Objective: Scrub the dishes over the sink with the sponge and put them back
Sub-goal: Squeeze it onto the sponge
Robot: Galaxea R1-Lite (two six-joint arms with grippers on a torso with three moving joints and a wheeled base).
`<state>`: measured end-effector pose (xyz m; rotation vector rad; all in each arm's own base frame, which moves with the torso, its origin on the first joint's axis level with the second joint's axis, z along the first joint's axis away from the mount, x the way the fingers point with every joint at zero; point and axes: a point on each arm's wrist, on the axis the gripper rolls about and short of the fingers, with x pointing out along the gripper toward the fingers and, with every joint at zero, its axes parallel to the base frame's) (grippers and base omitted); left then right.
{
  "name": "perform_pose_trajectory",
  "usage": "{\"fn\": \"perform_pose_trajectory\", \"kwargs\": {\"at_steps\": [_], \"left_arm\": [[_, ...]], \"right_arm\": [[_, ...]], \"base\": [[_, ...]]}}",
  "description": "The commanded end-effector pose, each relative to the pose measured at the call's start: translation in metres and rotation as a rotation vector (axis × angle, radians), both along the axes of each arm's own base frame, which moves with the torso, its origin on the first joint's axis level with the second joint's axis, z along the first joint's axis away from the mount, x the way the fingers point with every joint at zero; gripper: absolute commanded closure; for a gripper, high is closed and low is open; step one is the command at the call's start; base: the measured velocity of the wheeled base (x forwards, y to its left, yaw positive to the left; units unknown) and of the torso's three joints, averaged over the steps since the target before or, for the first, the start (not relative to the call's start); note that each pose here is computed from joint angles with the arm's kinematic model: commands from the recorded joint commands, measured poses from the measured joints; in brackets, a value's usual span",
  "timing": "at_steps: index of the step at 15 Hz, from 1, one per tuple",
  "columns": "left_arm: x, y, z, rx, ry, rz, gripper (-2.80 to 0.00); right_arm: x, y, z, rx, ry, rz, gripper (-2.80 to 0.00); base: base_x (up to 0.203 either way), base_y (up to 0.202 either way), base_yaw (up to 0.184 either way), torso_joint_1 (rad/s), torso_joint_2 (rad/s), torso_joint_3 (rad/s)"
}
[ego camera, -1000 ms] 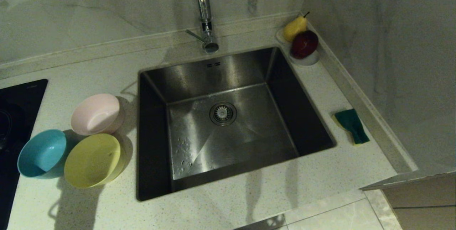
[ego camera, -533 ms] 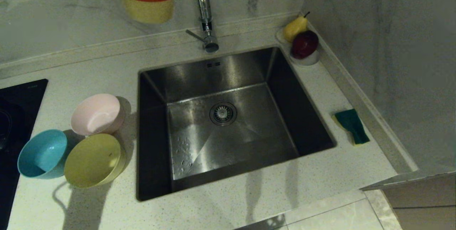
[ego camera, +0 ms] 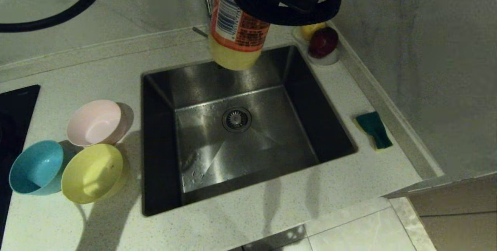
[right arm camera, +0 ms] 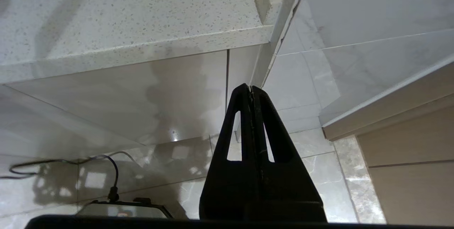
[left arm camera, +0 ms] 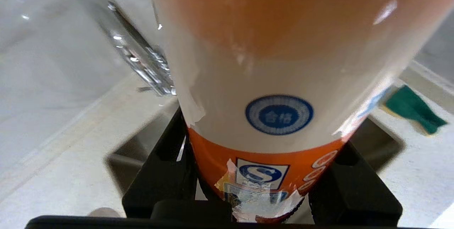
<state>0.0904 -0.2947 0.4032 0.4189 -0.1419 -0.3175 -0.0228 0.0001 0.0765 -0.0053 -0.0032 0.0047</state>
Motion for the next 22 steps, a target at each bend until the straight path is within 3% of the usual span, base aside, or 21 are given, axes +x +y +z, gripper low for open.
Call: {"fn": "perform_pose_trajectory", "kwargs": {"at_steps": [1,3,5,12,14,18,22], "left_arm": [[0.0,-0.029,-0.026,0.089,0.019,-0.013,0.0],[0.003,-0.05,-0.051,0.173,0.036,-0.016,0.0],[0.006,-0.064,-0.07,0.22,0.047,-0.018,0.0],[0.011,-0.071,-0.079,0.167,0.042,0.006,0.0],[0.029,-0.066,-0.078,0.135,0.038,0.055,0.0],[0.059,-0.063,-0.085,0.166,0.044,0.126,0.0],[0.087,-0.063,-0.093,0.142,0.043,0.191,0.0]], "right_arm": [[0.0,0.0,0.0,0.0,-0.001,0.0,0.0],[0.0,0.0,0.0,0.001,-0.001,0.0,0.0],[0.0,0.0,0.0,0.0,-0.001,0.001,0.0],[0.0,0.0,0.0,-0.001,-0.001,0.001,0.0],[0.0,0.0,0.0,0.0,0.0,0.001,0.0],[0.0,0.0,0.0,-0.001,0.0,0.0,0.0],[0.0,0.0,0.0,-0.001,-0.001,0.0,0.0]], "base": [[0.0,0.0,0.0,0.0,0.0,0.0],[0.0,0.0,0.0,0.0,0.0,0.0],[0.0,0.0,0.0,0.0,0.0,0.0],[0.0,0.0,0.0,0.0,0.0,0.0],[0.0,0.0,0.0,0.0,0.0,0.0],[0.0,0.0,0.0,0.0,0.0,0.0],[0.0,0.0,0.0,0.0,0.0,0.0]]}}
